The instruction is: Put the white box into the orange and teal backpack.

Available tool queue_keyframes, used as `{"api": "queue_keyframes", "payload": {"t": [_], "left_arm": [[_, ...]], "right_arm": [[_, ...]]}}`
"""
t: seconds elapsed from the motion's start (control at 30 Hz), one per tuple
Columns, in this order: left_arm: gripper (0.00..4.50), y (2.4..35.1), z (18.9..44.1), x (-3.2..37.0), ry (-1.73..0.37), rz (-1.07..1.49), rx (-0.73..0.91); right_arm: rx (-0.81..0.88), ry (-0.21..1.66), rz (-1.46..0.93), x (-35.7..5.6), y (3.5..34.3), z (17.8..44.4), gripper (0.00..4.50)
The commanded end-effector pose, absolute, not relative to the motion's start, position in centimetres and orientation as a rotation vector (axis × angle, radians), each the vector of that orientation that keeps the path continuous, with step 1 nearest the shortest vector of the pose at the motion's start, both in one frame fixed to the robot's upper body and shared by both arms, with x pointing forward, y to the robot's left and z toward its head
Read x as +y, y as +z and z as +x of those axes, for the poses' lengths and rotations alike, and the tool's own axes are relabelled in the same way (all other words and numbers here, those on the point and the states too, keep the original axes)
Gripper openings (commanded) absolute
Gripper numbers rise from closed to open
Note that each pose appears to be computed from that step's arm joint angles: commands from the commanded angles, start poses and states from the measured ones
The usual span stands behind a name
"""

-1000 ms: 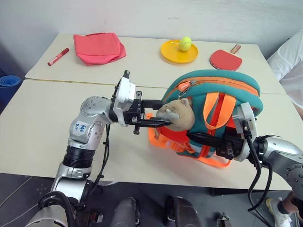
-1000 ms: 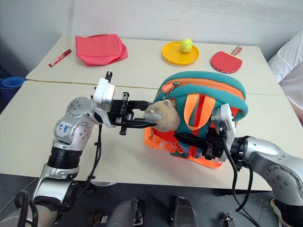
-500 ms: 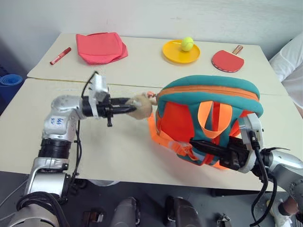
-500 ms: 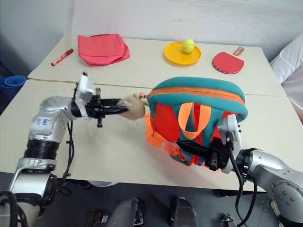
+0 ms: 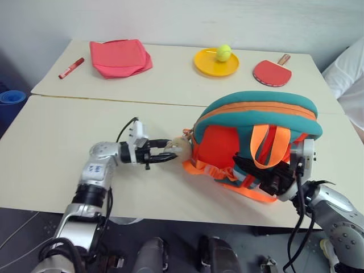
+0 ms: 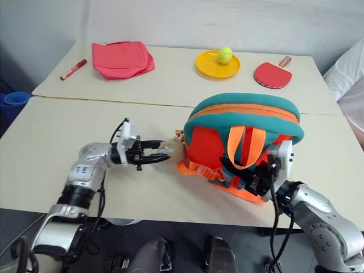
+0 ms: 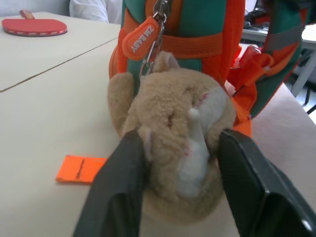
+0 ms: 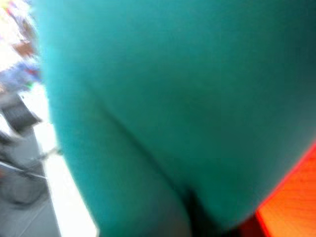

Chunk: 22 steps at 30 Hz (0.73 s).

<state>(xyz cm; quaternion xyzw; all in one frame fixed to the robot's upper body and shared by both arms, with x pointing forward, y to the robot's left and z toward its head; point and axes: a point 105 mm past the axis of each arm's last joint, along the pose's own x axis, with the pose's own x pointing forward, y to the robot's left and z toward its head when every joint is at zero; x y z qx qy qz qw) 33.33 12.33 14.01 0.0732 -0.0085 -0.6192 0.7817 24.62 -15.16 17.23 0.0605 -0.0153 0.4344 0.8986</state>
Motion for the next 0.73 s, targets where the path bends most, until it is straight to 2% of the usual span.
{"api": "queue_keyframes", "payload": {"t": [0.03, 0.17, 0.27, 0.3, 0.37, 0.5, 0.73], "left_arm": [[3.32, 15.3, 32.1, 15.1, -1.277, 0.224, -0.035], [4.49, 15.2, 30.9, 18.1, -1.166, 0.268, -0.039], [4.5, 14.8, 29.7, 20.3, -1.063, 0.307, -0.024], [4.5, 14.6, 29.5, 21.0, -1.027, 0.311, -0.005], [4.5, 13.9, 27.5, 22.4, -1.005, 0.371, 0.022], [4.5, 12.6, 25.8, 23.7, -0.976, 0.443, 0.1], [4.5, 12.8, 25.9, 23.5, -0.91, 0.457, 0.051]], "right_arm": [[-0.082, 0.926, -0.086, -15.3, 17.1, 23.7, 1.86], [-0.081, 0.892, -0.208, -17.4, 15.9, 22.4, 3.2], [-0.044, 0.819, -0.247, -20.7, 15.4, 21.5, 4.25], [-0.034, 0.799, -0.265, -21.7, 15.3, 21.2, 4.45], [0.034, 0.759, -0.306, -24.8, 14.9, 20.5, 4.45], [0.102, 0.792, -0.347, -27.0, 14.6, 20.2, 4.45], [0.044, 0.793, -0.469, -28.0, 14.0, 22.3, 4.45]]}}
